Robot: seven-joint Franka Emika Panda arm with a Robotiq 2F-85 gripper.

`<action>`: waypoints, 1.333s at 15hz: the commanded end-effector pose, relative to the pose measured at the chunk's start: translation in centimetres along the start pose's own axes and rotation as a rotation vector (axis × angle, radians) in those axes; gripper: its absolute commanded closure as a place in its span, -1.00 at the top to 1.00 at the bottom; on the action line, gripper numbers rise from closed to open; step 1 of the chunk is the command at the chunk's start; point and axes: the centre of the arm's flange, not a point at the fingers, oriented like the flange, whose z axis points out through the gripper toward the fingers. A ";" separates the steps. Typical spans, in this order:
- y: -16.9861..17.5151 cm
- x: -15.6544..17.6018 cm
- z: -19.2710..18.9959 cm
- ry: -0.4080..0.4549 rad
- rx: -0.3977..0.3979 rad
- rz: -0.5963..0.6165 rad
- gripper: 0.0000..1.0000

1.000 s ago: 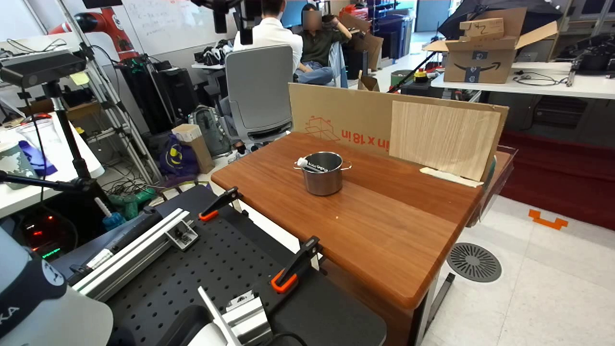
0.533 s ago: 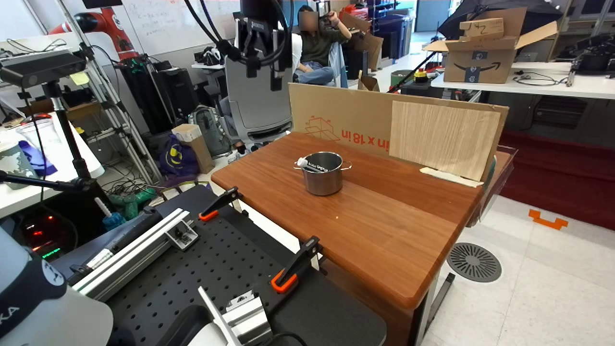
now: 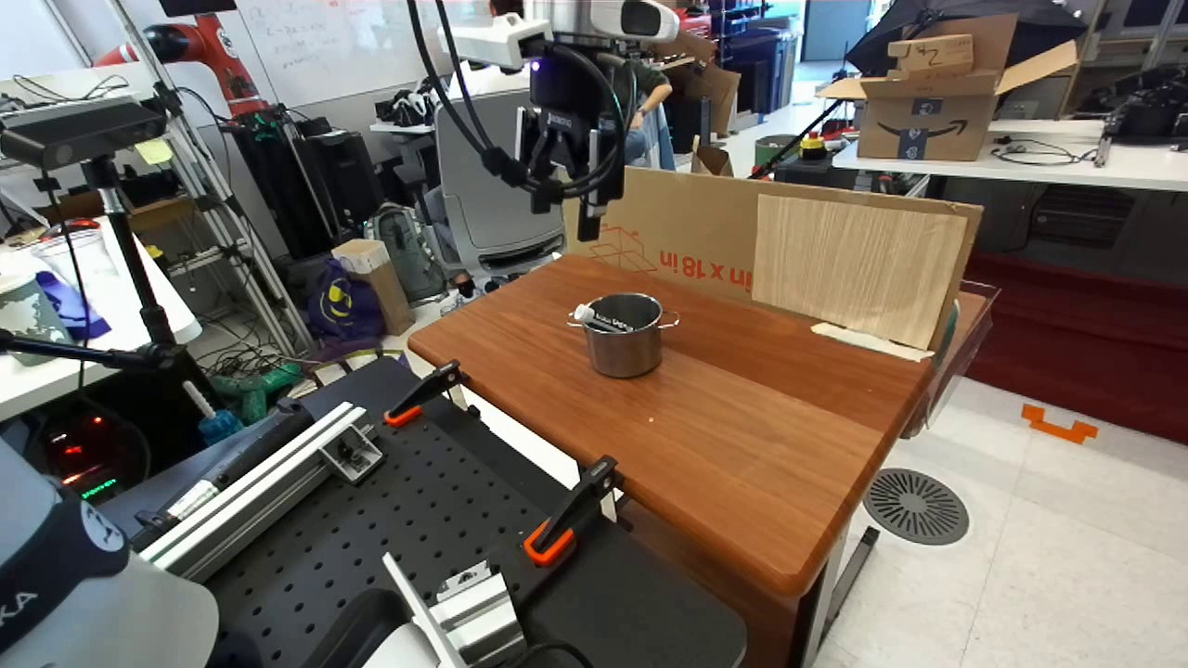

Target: Put the marker on the table

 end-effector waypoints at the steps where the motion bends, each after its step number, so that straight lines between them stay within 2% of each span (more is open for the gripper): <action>1: 1.0 1.7 1.8 -0.021 -0.047 0.035 1.00; 9: 2.5 2.4 6.4 -0.090 -0.079 0.061 1.00; 20: 2.2 3.9 9.6 -0.126 -0.101 0.104 1.00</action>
